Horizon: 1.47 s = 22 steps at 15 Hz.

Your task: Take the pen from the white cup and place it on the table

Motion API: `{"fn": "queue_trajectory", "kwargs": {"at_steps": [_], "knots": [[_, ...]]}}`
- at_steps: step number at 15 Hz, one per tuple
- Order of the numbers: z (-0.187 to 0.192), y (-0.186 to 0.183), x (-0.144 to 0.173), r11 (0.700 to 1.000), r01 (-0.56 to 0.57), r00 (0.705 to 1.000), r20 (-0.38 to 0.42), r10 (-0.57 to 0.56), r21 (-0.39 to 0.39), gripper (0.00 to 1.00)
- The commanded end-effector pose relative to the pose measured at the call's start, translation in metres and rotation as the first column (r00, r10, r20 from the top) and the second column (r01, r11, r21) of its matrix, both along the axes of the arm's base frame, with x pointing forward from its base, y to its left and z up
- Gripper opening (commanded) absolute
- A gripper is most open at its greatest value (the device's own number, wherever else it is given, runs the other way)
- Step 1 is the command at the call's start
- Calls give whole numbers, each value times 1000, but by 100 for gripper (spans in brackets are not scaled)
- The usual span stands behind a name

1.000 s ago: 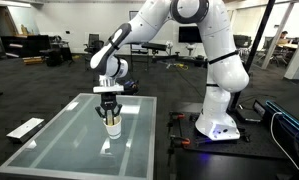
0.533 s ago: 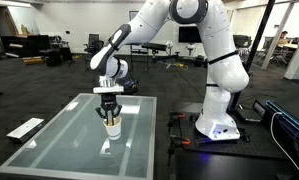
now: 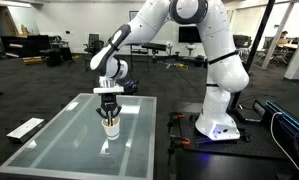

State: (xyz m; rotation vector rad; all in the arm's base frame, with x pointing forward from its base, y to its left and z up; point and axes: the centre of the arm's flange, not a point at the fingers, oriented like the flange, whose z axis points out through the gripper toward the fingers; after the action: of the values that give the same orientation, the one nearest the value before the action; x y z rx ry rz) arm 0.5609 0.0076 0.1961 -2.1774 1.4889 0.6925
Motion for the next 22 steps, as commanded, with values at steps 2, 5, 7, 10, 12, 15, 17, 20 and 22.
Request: {"fn": "queue_trajectory", "kwargs": {"at_steps": [2, 5, 7, 10, 12, 15, 17, 20, 22], "knots": [[16, 4, -8, 1000, 6, 1000, 30, -7, 17, 2], [30, 6, -16, 1000, 3, 999, 52, -3, 15, 2], [41, 8, -22, 1000, 0, 998, 68, -1, 12, 2], [60, 11, -32, 1000, -7, 996, 92, 7, 7, 2], [74, 14, -39, 1000, -15, 994, 111, 15, 4, 2], [97, 20, -50, 1000, -28, 989, 147, 30, -15, 2], [111, 26, -56, 999, -41, 984, 175, 45, -30, 2], [133, 37, -65, 996, -54, 971, 231, 68, -70, 2], [146, 39, -70, 993, -41, 958, 277, 70, -111, 2]]}}
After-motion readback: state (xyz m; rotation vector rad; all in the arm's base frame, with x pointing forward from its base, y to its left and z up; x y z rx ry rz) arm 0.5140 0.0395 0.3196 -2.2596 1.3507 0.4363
